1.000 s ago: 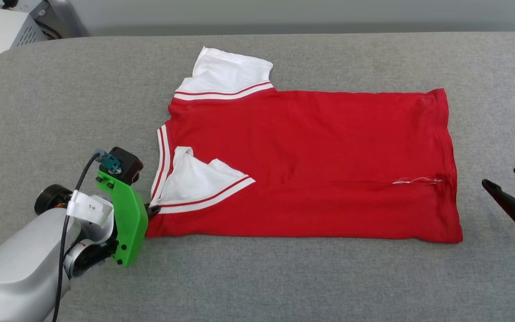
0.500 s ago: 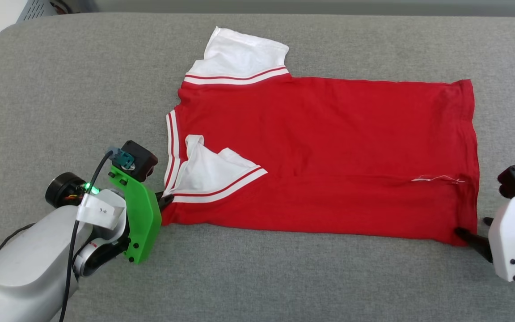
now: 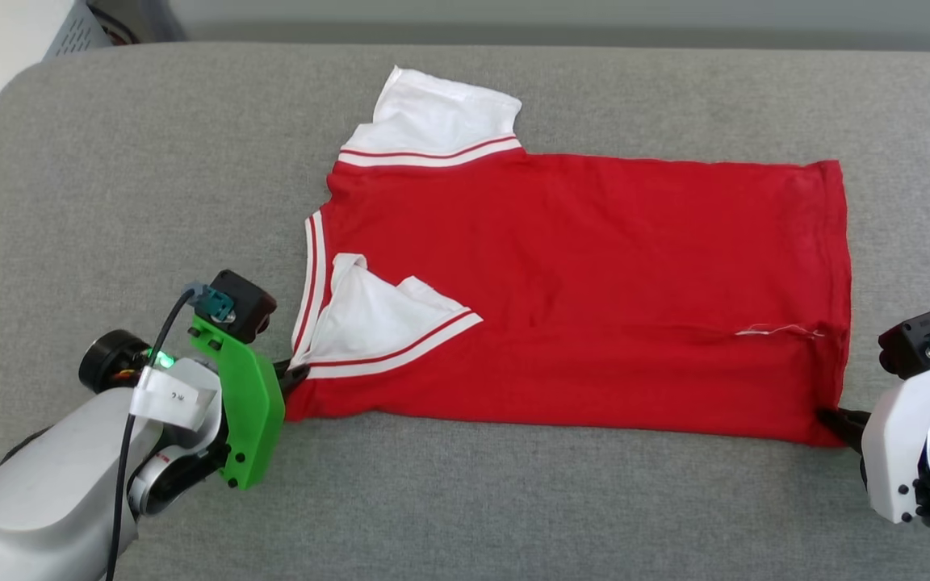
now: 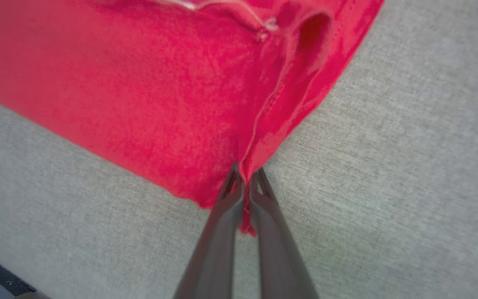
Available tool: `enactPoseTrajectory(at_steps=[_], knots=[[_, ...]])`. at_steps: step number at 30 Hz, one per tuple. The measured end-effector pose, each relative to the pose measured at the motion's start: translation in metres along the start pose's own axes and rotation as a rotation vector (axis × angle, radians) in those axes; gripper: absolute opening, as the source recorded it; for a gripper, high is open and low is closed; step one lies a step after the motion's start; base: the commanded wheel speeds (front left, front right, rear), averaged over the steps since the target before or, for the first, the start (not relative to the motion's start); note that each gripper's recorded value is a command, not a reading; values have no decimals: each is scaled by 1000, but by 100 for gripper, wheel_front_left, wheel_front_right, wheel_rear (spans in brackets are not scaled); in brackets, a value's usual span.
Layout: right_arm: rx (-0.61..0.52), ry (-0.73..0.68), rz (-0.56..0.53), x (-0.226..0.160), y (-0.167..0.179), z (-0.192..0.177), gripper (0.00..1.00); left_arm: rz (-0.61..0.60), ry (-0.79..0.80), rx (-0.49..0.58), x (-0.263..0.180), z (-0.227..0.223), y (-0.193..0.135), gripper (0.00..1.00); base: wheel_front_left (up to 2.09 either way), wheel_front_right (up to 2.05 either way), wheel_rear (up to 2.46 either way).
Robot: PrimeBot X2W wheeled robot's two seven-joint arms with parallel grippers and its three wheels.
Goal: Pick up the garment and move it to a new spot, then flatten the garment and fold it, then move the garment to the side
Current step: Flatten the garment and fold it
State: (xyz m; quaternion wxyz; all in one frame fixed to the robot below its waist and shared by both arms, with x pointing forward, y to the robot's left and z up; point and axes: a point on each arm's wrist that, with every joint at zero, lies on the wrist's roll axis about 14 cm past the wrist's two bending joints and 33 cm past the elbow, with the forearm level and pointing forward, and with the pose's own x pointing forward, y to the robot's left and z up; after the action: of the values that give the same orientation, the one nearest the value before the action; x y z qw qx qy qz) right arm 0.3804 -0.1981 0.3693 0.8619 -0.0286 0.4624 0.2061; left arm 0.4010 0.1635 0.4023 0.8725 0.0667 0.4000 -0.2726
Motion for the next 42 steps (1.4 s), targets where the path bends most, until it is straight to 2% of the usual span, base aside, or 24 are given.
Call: enactPoseTrajectory(at_steps=[7, 17, 24, 35, 36, 37, 38, 42], knots=[[-17, -132, -8, -27, 3, 21, 0, 10, -33, 7, -19, 2, -7, 0, 0, 0, 0], [6, -210, -12, -62, 10, 13, 0, 6, -50, 10, -47, -9, -25, 0, 0, 0, 0], [59, -160, -35, -69, 4, -12, 0, -22, -4, -55, -44, -33, -39, 0, 0, 0, 0], [152, -50, -41, -43, 3, -50, 0, -20, 97, -137, -22, -72, -38, 0, 0, 0, 0], [153, -54, -43, -42, 3, -51, 0, -18, 97, -141, -21, -74, -38, 5, 0, 0, 0], [155, -61, -44, -41, 4, -52, 24, -13, 91, -143, -21, -73, -37, 31, 0, 0, 0], [157, -78, -46, -41, 4, -50, 100, -9, 87, -141, -22, -73, -36, 100, 0, 0, 0], [122, -207, -81, -46, -1, -31, 100, 28, 21, -114, -27, -63, -27, 100, 0, 0, 0]])
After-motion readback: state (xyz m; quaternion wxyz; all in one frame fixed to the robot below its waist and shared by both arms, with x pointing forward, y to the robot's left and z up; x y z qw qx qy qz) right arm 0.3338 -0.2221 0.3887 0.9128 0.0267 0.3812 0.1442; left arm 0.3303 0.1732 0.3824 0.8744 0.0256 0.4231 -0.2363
